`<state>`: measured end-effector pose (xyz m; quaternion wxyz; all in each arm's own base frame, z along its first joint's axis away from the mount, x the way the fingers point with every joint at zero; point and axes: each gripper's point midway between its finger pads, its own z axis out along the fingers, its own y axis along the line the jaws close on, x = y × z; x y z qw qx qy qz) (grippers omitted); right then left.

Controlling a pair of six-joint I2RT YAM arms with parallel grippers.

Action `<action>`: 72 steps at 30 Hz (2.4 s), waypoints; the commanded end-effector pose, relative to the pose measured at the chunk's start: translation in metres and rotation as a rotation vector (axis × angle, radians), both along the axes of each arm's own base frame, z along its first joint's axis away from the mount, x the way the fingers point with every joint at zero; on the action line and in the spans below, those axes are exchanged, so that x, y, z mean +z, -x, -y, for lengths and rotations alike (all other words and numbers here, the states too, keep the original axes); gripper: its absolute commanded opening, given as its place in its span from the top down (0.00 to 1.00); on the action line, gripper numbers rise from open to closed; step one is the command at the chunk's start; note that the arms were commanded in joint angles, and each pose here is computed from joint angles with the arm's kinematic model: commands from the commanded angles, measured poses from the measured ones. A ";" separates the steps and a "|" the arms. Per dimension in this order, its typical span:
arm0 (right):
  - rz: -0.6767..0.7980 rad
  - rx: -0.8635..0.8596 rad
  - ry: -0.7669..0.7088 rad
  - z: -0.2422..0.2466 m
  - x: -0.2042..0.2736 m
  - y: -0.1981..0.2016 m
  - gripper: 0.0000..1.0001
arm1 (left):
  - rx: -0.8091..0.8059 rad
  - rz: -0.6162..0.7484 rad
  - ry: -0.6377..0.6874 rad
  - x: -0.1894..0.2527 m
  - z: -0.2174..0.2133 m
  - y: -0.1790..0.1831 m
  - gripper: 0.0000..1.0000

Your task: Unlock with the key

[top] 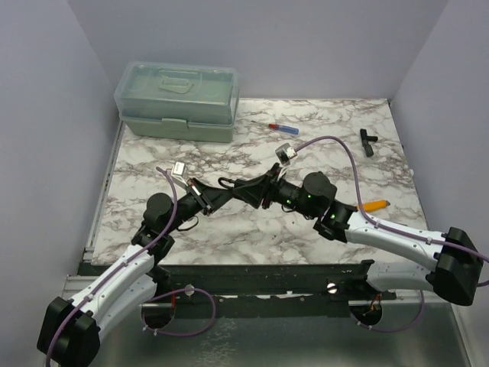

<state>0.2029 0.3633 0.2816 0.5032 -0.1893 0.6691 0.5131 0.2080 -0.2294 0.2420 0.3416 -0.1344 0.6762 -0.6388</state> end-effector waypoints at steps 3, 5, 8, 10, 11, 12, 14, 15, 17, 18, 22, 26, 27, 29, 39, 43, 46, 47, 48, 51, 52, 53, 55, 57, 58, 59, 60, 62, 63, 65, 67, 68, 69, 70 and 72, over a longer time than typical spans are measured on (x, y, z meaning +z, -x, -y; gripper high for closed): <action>0.051 0.091 -0.061 -0.014 0.025 0.008 1.00 | 0.035 0.014 0.011 0.016 0.002 -0.013 1.00; 0.048 0.112 -0.052 -0.018 0.022 0.010 0.99 | 0.044 0.006 0.009 0.015 0.002 -0.017 1.00; 0.035 0.129 -0.035 -0.022 0.015 0.011 1.00 | 0.054 -0.002 0.005 0.013 0.002 -0.021 1.00; 0.029 0.131 -0.028 -0.023 0.011 0.011 1.00 | 0.058 -0.002 0.000 0.013 0.002 -0.022 1.00; 0.024 0.132 -0.026 -0.023 0.010 0.011 0.99 | 0.064 0.000 -0.001 0.013 0.002 -0.024 1.00; 0.017 0.131 -0.026 -0.023 0.008 0.011 0.99 | 0.069 0.002 -0.003 0.013 0.001 -0.025 1.00; 0.007 0.130 -0.025 -0.023 0.005 0.011 1.00 | 0.079 0.009 -0.007 0.014 0.000 -0.027 1.00; -0.003 0.127 -0.025 -0.022 0.003 0.011 1.00 | 0.085 0.016 -0.009 0.015 0.000 -0.028 1.00; -0.037 0.109 -0.032 -0.020 -0.003 0.010 1.00 | 0.104 0.030 -0.007 0.019 -0.003 -0.029 1.00; -0.062 0.096 -0.042 -0.019 -0.006 0.009 1.00 | 0.117 0.039 -0.004 0.020 -0.005 -0.030 1.00; -0.155 0.079 -0.134 -0.017 -0.007 0.010 1.00 | 0.179 0.100 0.010 0.028 -0.015 -0.031 1.00; -0.259 0.120 -0.253 -0.021 -0.003 0.016 1.00 | 0.232 0.151 0.031 0.034 -0.025 -0.031 1.00; -0.285 0.131 -0.281 -0.022 -0.002 0.018 1.00 | 0.243 0.167 0.034 0.037 -0.027 -0.031 1.00; -0.312 0.159 -0.328 -0.025 -0.001 0.021 1.00 | 0.255 0.199 0.033 0.040 -0.030 -0.030 1.00; -0.339 0.221 -0.423 -0.030 0.018 0.023 1.00 | 0.277 0.369 -0.055 0.041 -0.034 -0.025 0.92; -0.342 0.173 -0.442 -0.021 0.020 0.009 1.00 | 0.281 0.366 -0.103 0.037 -0.036 -0.025 0.86; -0.363 0.126 -0.465 -0.008 0.020 -0.008 1.00 | 0.261 0.318 -0.142 0.025 -0.035 -0.023 0.86; -0.370 0.113 -0.477 -0.003 0.021 -0.013 1.00 | 0.251 0.301 -0.145 0.021 -0.034 -0.022 0.86; -0.375 0.098 -0.483 0.001 0.021 -0.018 1.00 | 0.241 0.286 -0.144 0.018 -0.034 -0.020 0.86; -0.373 0.062 -0.481 0.012 0.020 -0.030 1.00 | 0.200 0.247 -0.145 0.010 -0.031 -0.011 0.86; -0.368 0.053 -0.473 0.014 0.018 -0.033 1.00 | 0.185 0.232 -0.143 0.007 -0.030 -0.007 0.86; -0.358 0.042 -0.463 0.016 0.017 -0.035 1.00 | 0.170 0.215 -0.139 0.004 -0.030 -0.004 0.86; -0.350 0.027 -0.444 0.019 0.012 -0.037 1.00 | 0.151 0.186 -0.122 0.001 -0.029 0.002 0.86; -0.343 0.027 -0.427 0.019 0.008 -0.036 1.00 | 0.148 0.153 -0.096 0.001 -0.029 0.004 0.76; -0.341 0.031 -0.417 0.019 0.006 -0.035 1.00 | 0.153 0.131 -0.079 0.002 -0.029 0.003 0.69; -0.340 0.043 -0.407 0.018 0.004 -0.033 1.00 | 0.158 0.108 -0.063 0.003 -0.029 0.001 0.63; -0.337 0.054 -0.398 0.017 0.001 -0.031 1.00 | 0.162 0.087 -0.050 0.004 -0.029 -0.001 0.57; -0.338 0.079 -0.380 0.016 -0.004 -0.026 1.00 | 0.162 0.067 -0.041 0.011 -0.026 -0.005 0.47; -0.338 0.092 -0.370 0.015 -0.006 -0.024 1.00 | 0.159 0.057 -0.038 0.014 -0.024 -0.008 0.45; -0.343 0.106 -0.355 0.015 -0.013 -0.020 1.00 | 0.152 0.042 -0.034 0.021 -0.020 -0.014 0.43; -0.351 0.116 -0.346 0.015 -0.018 -0.017 1.00 | 0.150 0.026 -0.033 0.025 -0.016 -0.020 0.43; -0.355 0.119 -0.343 0.016 -0.020 -0.016 1.00 | 0.146 0.020 -0.035 0.026 -0.014 -0.023 0.43; -0.356 0.128 -0.341 0.016 -0.021 -0.014 1.00 | 0.146 0.014 -0.038 0.026 -0.012 -0.026 0.43; -0.357 0.135 -0.339 0.015 -0.021 -0.012 1.00 | 0.145 0.009 -0.041 0.025 -0.011 -0.029 0.44; -0.360 0.140 -0.335 0.015 -0.023 -0.012 1.00 | 0.144 0.001 -0.037 0.023 -0.008 -0.032 0.45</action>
